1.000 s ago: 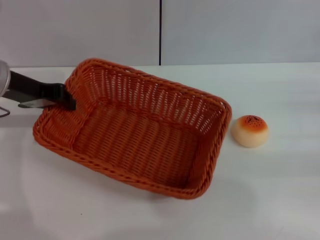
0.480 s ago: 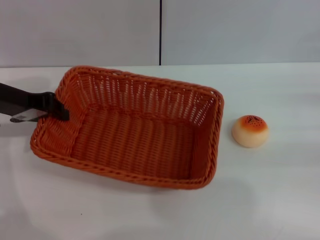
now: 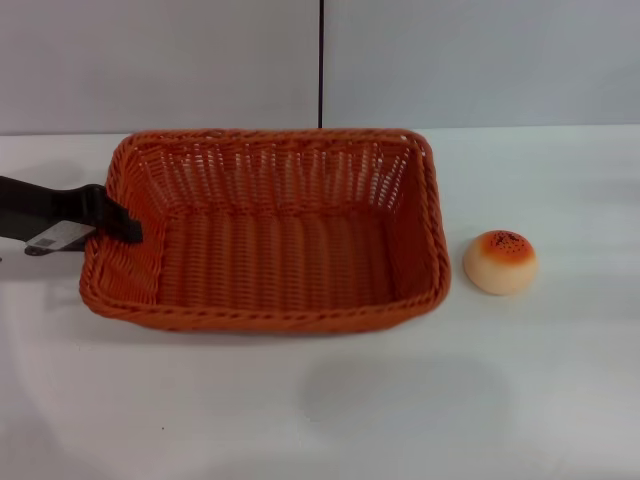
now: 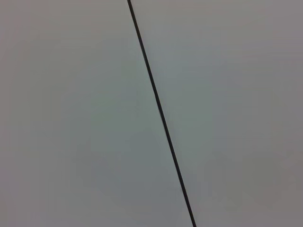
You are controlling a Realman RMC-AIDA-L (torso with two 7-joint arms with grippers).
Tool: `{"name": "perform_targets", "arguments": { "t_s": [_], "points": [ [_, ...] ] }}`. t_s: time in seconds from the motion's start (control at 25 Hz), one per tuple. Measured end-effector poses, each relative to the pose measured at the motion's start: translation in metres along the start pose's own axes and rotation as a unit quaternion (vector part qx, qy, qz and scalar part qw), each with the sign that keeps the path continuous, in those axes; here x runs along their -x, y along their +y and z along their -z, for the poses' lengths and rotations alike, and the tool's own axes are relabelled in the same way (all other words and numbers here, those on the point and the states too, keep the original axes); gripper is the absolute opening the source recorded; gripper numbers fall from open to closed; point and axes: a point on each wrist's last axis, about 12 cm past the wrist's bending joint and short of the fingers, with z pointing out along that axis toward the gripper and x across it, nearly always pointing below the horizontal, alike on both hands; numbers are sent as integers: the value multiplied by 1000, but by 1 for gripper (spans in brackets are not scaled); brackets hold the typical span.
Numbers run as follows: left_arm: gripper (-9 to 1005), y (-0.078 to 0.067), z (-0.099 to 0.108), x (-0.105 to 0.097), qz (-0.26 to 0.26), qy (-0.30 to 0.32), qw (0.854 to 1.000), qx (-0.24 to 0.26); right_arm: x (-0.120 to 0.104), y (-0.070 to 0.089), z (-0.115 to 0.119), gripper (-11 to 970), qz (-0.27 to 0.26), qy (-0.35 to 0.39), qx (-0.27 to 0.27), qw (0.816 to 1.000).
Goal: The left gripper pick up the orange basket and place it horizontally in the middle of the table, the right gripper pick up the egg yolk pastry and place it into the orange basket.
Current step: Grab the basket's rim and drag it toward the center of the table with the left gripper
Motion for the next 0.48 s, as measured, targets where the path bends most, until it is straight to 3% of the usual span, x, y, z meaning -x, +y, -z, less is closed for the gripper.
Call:
{"name": "perform_targets", "arguments": {
  "t_s": [0.48],
  "points": [
    [182, -3, 2, 2, -8, -10, 1000, -9, 0, -1, 0, 619, 3, 2, -3, 1000]
  ]
}}
